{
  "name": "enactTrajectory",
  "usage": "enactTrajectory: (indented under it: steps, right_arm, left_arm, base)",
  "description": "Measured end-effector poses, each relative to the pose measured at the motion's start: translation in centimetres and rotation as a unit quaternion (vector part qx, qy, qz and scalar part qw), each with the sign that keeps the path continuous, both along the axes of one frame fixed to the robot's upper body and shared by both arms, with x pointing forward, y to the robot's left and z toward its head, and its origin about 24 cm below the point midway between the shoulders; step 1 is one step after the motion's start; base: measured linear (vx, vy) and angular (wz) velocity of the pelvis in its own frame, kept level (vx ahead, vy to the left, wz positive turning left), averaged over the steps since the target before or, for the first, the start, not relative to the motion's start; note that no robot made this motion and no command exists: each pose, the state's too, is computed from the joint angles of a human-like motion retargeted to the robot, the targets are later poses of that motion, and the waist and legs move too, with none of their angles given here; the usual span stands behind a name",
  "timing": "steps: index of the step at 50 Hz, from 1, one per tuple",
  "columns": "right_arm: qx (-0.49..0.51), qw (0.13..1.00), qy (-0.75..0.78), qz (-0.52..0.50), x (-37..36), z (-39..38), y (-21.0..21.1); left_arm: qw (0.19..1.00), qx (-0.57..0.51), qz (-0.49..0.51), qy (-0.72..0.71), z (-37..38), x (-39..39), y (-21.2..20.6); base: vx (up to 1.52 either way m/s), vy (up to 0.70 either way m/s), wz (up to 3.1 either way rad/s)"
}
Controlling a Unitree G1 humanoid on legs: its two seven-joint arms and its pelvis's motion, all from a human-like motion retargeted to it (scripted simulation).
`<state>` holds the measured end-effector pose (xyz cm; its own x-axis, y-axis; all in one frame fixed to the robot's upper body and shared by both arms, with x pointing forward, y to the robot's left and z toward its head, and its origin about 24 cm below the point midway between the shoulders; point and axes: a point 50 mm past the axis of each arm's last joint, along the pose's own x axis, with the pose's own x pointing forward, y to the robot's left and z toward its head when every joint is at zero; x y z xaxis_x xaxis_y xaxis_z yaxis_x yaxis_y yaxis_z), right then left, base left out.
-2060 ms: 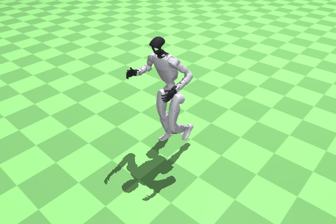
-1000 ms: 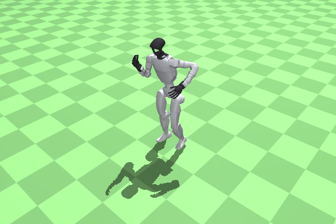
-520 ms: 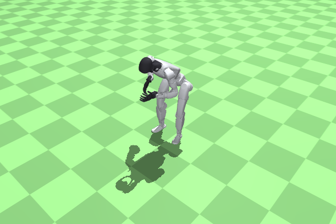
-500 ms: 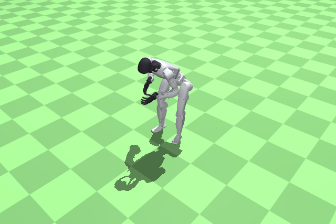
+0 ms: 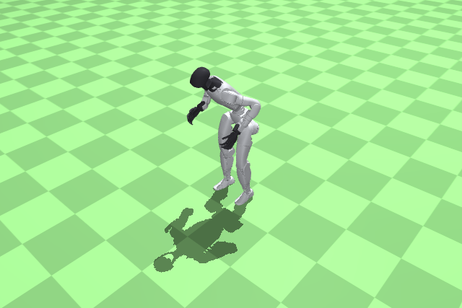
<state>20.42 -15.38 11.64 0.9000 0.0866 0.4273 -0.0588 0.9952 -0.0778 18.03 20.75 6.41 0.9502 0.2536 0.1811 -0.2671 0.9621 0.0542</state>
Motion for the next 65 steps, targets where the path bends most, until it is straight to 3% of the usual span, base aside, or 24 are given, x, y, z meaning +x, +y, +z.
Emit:
enactTrajectory:
  steps: [3, 8, 10, 13, 15, 22, 25, 28, 30, 32, 36, 40, 45, 49, 52, 57, 60, 65]
  right_arm:
    - [-0.058, 0.992, 0.1, -0.049, -3.4, -3.8, -3.1]
    - [-0.101, 0.967, 0.209, -0.108, -7.8, -6.3, -6.3]
    - [-0.279, 0.931, 0.218, -0.087, -8.6, -7.1, -7.1]
    - [-0.143, 0.952, 0.262, -0.064, -9.8, -6.9, -6.6]
    - [-0.168, 0.955, 0.24, -0.05, -9.6, -6.2, -6.7]
    - [-0.18, 0.977, 0.087, -0.07, -3.9, -3.8, -4.4]
    - [-0.104, 0.989, 0.003, -0.109, -0.5, -1.7, -3.0]
    - [-0.065, 0.986, -0.123, -0.094, 3.8, 3.5, -0.6]
    - [-0.047, 0.963, -0.225, -0.142, 5.8, 8.2, 0.3]
    - [-0.015, 0.949, -0.303, -0.08, 5.9, 12.9, 1.8]
    - [0.051, 0.921, -0.381, -0.062, 3.8, 16.5, 1.7]
    - [0.041, 0.943, -0.322, -0.067, 2.4, 13.1, -0.4]
    - [0.026, 0.995, -0.091, -0.044, 0.7, 3.7, -2.2]
    - [-0.055, 0.99, 0.101, -0.077, -2.4, -4.0, -4.2]
    - [-0.04, 0.964, 0.246, -0.095, -5.5, -8.6, -5.3]
    - [-0.088, 0.968, 0.236, 0.0, -6.2, -5.8, -6.5]
    - [-0.074, 0.972, 0.22, 0.035, -6.1, -4.3, -6.7]
    - [-0.067, 0.98, 0.184, 0.033, -3.6, -4.7, -4.8]
  left_arm:
    - [0.993, 0.02, -0.009, -0.112, 4.2, 4.9, -1.1]
    - [0.923, 0.064, 0.011, -0.379, 17.9, 9.3, -3.0]
    - [0.877, 0.075, 0.016, -0.475, 23.7, 9.1, -4.2]
    - [0.817, 0.059, -0.009, -0.574, 28.3, 7.0, -6.2]
    - [0.801, 0.021, -0.04, -0.597, 28.6, 6.0, -6.9]
    - [0.892, 0.004, -0.076, -0.446, 19.3, 6.4, -5.5]
    - [0.951, 0.039, -0.093, -0.292, 11.9, 6.0, -4.6]
    - [0.995, 0.064, -0.034, -0.07, 2.5, 2.1, -1.4]
    - [0.994, 0.081, 0.029, 0.071, -2.4, -2.3, 1.3]
    - [0.977, 0.121, 0.067, 0.163, -4.6, -6.3, 3.5]
    - [0.961, 0.122, 0.089, 0.232, -4.6, -10.5, 5.5]
    - [0.973, 0.076, 0.027, 0.219, -3.5, -9.6, 4.8]
    - [0.992, 0.056, -0.01, 0.116, -2.6, -4.7, 2.4]
    - [0.99, 0.072, 0.039, -0.113, 4.1, 2.0, 0.4]
    - [0.94, 0.048, 0.047, -0.334, 13.8, 5.9, -2.2]
    - [0.819, 0.02, 0.012, -0.573, 26.0, 5.4, -5.9]
    - [0.819, -0.007, -0.001, -0.573, 25.3, 4.9, -5.3]
    - [0.907, -0.038, -0.04, -0.418, 17.9, 5.5, -3.2]
  base:
    - [0.05, 0.1, -1.16]
    - [-0.03, -0.02, 0.19]
    - [-0.06, -0.1, 0.56]
    - [0.0, -0.09, 0.24]
    - [0.06, -0.13, 0.11]
    - [0.06, -0.18, 0.6]
    - [-0.06, -0.13, 0.73]
    - [-0.03, -0.06, -0.34]
    - [0.0, -0.06, -0.33]
    - [0.04, -0.07, -0.11]
    - [0.1, -0.04, -0.05]
    - [0.15, 0.03, -0.21]
    - [0.04, 0.08, -0.18]
    - [-0.03, 0.02, 0.46]
    - [-0.05, -0.08, 0.98]
    - [-0.01, -0.04, -0.01]
    - [0.11, -0.06, 0.09]
    - [0.12, -0.12, 0.28]
